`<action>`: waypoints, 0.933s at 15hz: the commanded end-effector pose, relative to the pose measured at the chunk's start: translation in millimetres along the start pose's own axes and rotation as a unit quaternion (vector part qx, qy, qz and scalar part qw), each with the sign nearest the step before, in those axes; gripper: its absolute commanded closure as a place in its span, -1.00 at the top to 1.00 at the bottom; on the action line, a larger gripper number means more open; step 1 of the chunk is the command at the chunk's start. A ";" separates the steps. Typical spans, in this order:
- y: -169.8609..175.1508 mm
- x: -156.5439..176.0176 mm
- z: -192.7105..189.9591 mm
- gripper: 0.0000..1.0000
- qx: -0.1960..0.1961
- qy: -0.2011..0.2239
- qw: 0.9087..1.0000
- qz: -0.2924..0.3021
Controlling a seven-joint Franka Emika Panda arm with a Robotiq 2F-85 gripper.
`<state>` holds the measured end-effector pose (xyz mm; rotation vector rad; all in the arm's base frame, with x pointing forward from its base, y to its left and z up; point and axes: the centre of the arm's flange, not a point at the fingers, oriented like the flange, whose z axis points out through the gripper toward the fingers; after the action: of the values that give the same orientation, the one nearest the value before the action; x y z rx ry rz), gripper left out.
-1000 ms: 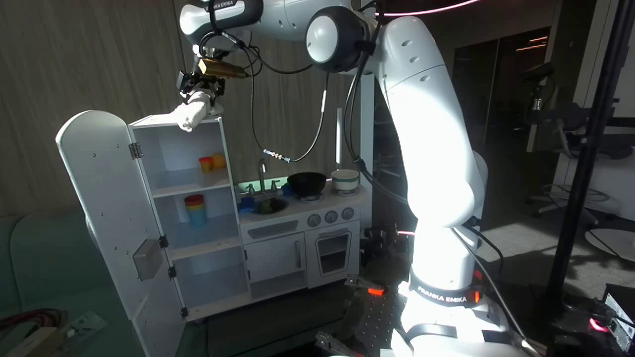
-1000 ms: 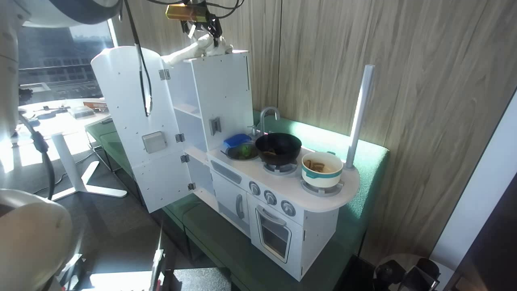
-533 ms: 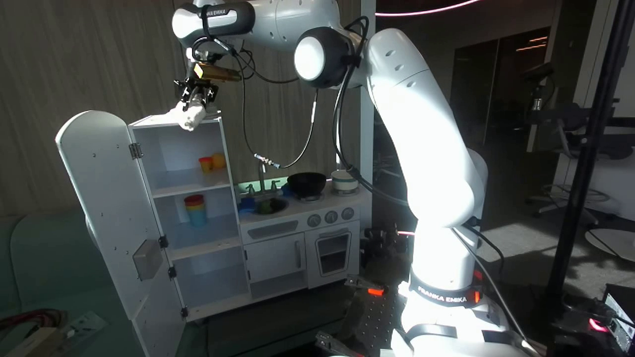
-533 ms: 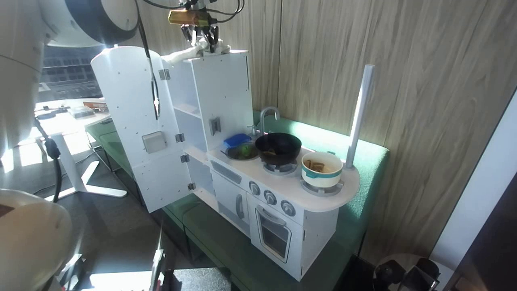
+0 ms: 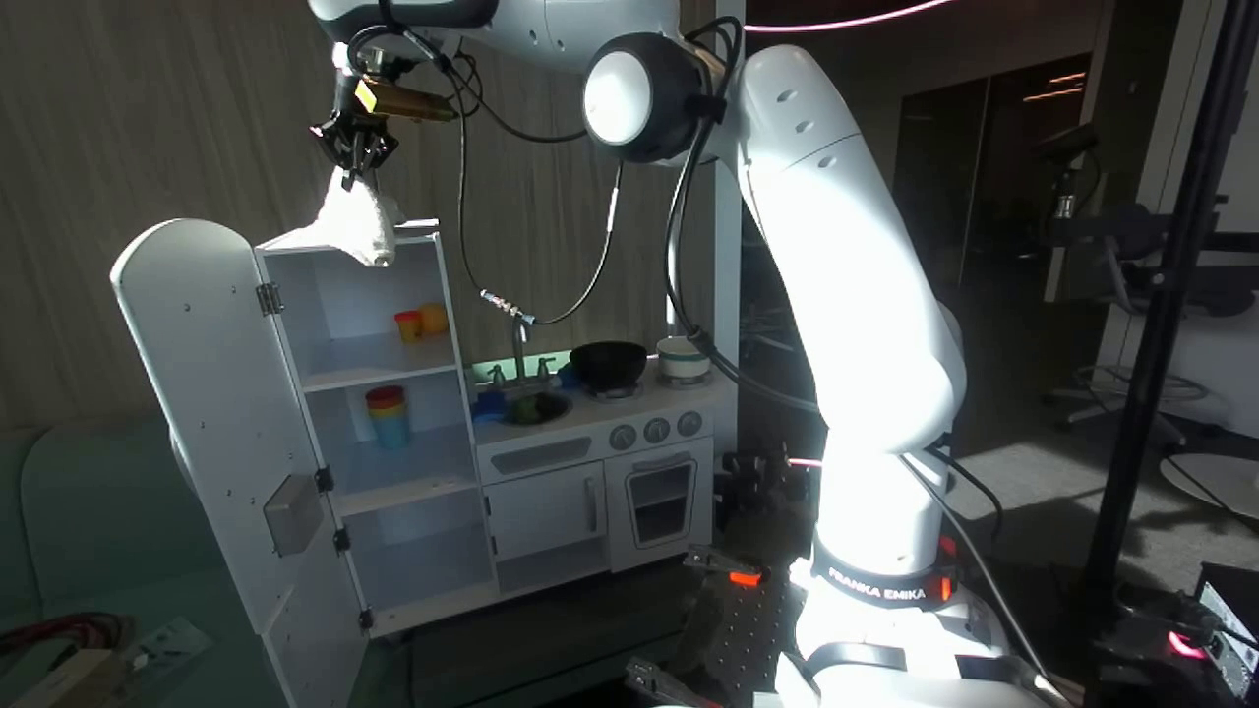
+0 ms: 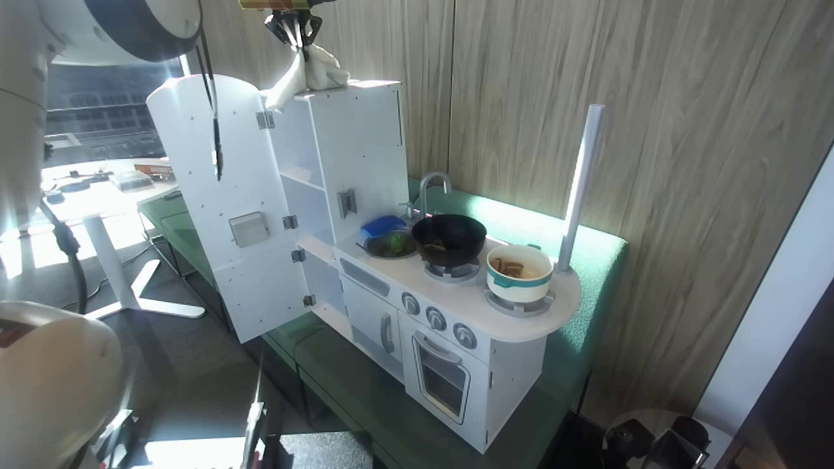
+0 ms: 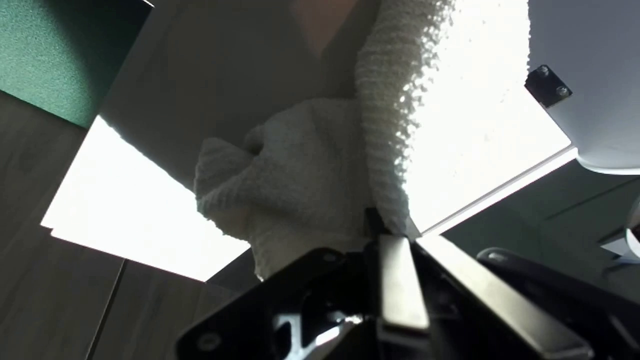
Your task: Use the towel to wipe the sink then place it back on top of the cabinet.
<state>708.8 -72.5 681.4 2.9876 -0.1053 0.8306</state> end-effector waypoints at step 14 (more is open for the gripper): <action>-33.9 -99.4 -235.6 -0.95 -0.168 0.100 0.981 0.003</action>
<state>570.4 -27.9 842.0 2.6124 -0.1642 0.9859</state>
